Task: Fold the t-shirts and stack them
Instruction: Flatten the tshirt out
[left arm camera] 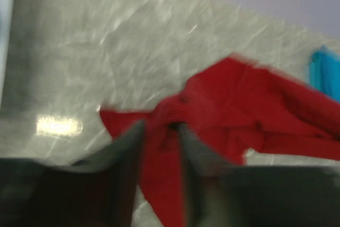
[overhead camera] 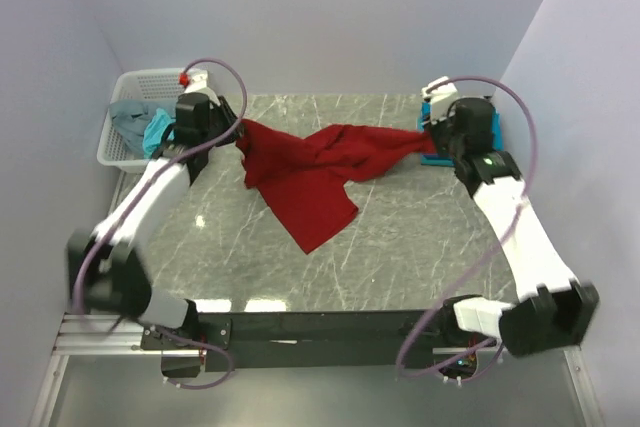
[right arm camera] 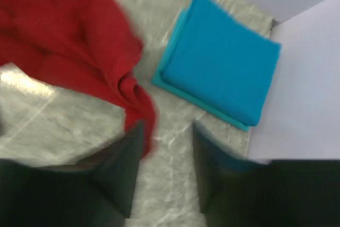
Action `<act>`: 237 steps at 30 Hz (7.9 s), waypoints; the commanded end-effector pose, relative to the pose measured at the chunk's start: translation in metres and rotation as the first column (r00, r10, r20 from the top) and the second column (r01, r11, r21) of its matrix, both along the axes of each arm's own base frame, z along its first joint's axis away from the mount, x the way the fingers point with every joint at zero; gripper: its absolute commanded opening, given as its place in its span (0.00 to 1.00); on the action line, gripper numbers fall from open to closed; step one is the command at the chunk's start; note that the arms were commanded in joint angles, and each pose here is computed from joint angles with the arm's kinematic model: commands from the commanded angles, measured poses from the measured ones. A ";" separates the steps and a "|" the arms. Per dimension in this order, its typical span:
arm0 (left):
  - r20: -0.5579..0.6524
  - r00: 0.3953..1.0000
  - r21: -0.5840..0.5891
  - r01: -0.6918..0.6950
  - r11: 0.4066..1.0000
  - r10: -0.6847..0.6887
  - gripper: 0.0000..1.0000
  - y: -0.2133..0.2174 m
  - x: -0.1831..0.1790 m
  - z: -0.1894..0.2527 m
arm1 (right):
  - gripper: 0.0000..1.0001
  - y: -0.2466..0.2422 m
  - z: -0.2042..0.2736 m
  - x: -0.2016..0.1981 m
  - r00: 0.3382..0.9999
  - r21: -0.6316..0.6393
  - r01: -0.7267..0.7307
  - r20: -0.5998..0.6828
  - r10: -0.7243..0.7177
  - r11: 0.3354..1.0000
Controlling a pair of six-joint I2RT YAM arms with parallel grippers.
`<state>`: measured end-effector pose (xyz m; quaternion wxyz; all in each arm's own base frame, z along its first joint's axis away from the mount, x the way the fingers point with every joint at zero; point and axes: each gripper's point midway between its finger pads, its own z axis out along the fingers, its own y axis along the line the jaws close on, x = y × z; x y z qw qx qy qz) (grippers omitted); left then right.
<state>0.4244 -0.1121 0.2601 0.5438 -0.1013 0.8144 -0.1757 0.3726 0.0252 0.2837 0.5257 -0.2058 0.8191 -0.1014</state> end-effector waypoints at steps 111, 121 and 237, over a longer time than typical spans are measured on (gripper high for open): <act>0.749 0.662 0.180 -0.179 0.967 -0.017 0.00 -0.004 -0.159 0.327 | 0.00 0.034 0.212 -0.010 0.906 0.083 -0.244 0.376 0.197 0.966; 0.879 0.476 0.024 -0.040 0.999 -0.002 0.01 0.011 -0.203 0.452 | 0.00 0.017 0.307 -0.057 0.795 0.065 -0.216 0.591 0.136 0.974; -0.580 0.730 -0.012 0.436 0.900 -0.361 0.39 -0.161 -0.139 -0.223 | 0.27 0.039 -0.258 -0.001 0.669 0.094 -0.074 -0.733 0.119 0.993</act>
